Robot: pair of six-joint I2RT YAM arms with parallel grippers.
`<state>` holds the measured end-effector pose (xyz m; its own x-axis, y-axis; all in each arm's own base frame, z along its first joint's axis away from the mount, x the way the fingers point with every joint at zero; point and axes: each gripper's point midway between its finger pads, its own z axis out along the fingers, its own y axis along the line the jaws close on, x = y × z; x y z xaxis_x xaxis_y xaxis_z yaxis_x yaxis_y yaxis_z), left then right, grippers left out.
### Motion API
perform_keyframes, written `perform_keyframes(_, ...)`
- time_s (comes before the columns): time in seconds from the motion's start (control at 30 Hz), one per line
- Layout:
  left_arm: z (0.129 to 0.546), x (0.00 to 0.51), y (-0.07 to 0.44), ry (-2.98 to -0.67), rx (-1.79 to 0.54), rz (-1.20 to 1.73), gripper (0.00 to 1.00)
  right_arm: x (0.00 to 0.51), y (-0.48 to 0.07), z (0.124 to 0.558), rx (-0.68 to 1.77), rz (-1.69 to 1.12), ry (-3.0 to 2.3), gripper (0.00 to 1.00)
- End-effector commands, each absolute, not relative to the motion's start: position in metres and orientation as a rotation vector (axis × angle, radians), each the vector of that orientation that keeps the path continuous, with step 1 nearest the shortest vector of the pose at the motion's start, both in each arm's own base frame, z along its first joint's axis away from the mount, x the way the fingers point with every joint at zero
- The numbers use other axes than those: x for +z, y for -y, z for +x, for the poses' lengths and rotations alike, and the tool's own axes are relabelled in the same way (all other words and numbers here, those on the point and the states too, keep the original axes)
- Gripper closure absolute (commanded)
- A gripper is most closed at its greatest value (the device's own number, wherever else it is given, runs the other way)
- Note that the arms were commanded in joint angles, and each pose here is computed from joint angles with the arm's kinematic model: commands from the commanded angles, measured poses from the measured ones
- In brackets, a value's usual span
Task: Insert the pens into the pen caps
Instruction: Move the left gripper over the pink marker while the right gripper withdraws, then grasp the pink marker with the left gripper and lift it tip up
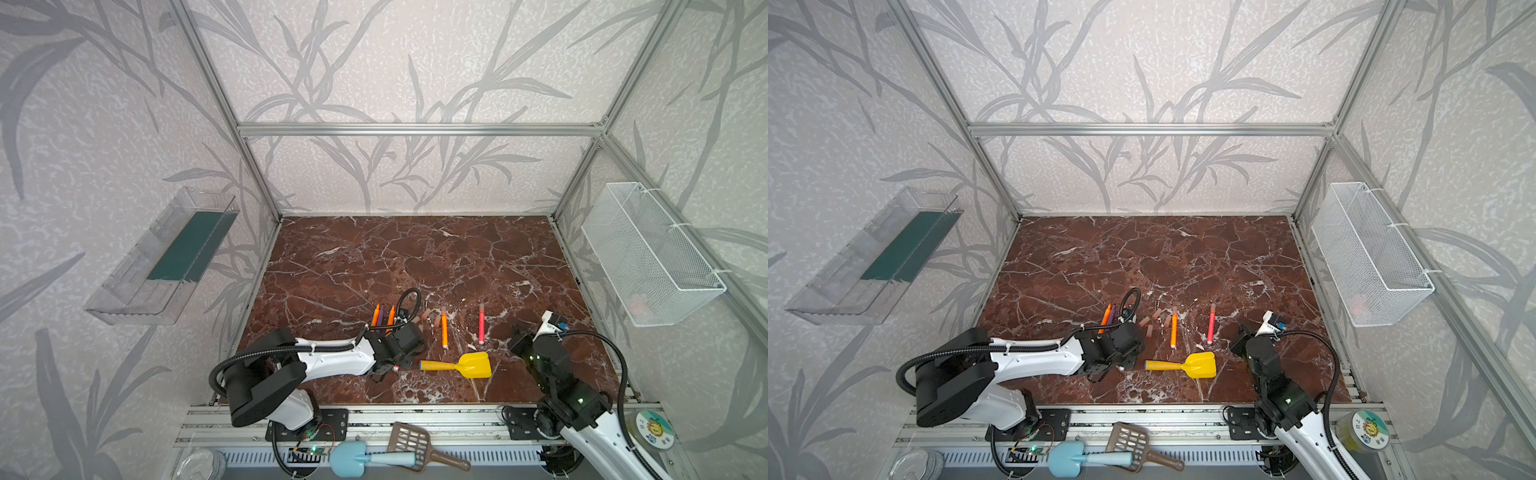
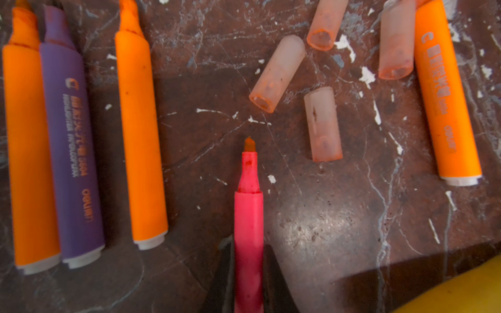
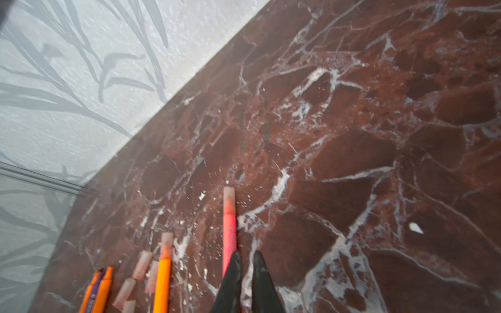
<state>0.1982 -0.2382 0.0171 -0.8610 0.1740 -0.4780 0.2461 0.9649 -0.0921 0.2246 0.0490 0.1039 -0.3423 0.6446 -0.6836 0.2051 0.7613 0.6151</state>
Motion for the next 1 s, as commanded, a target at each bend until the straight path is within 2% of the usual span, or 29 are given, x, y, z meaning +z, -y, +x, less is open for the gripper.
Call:
perform_keyframes(0.0,0.181,-0.002,0.203,-2.729,-0.015,0.310,0.91,0.060,-0.045,0.216,0.502,0.718,-1.974,0.90)
perform_keyframes(0.13,0.184,0.004,0.208,-2.722,-0.075,0.300,0.97,0.065,-0.037,0.219,0.413,0.687,-1.964,0.89)
perform_keyframes(0.3,0.195,0.024,0.217,-2.694,-0.186,0.265,1.00,0.072,-0.033,0.224,0.362,0.662,-1.939,0.81)
perform_keyframes(0.4,0.206,0.051,0.226,-2.625,-0.292,0.217,1.00,0.085,-0.025,0.227,0.284,0.633,-1.928,0.77)
perform_keyframes(0.47,0.218,0.074,0.234,-2.538,-0.372,0.182,1.00,0.094,-0.024,0.226,0.253,0.604,-1.937,0.70)
perform_keyframes(0.57,0.236,0.108,0.244,-2.441,-0.451,0.136,1.00,0.108,-0.026,0.222,0.254,0.562,-1.962,0.65)
perform_keyframes(0.7,0.252,0.151,0.267,-2.334,-0.578,0.169,1.00,0.132,-0.049,0.223,0.413,0.481,-1.946,0.56)
perform_keyframes(0.83,0.249,0.167,0.309,-2.182,-0.825,0.338,1.00,0.170,-0.104,0.222,0.733,0.268,-1.930,0.45)
perform_keyframes(0.97,0.247,0.175,0.332,-2.027,-0.954,0.436,1.00,0.192,-0.141,0.223,0.956,0.173,-1.890,0.42)
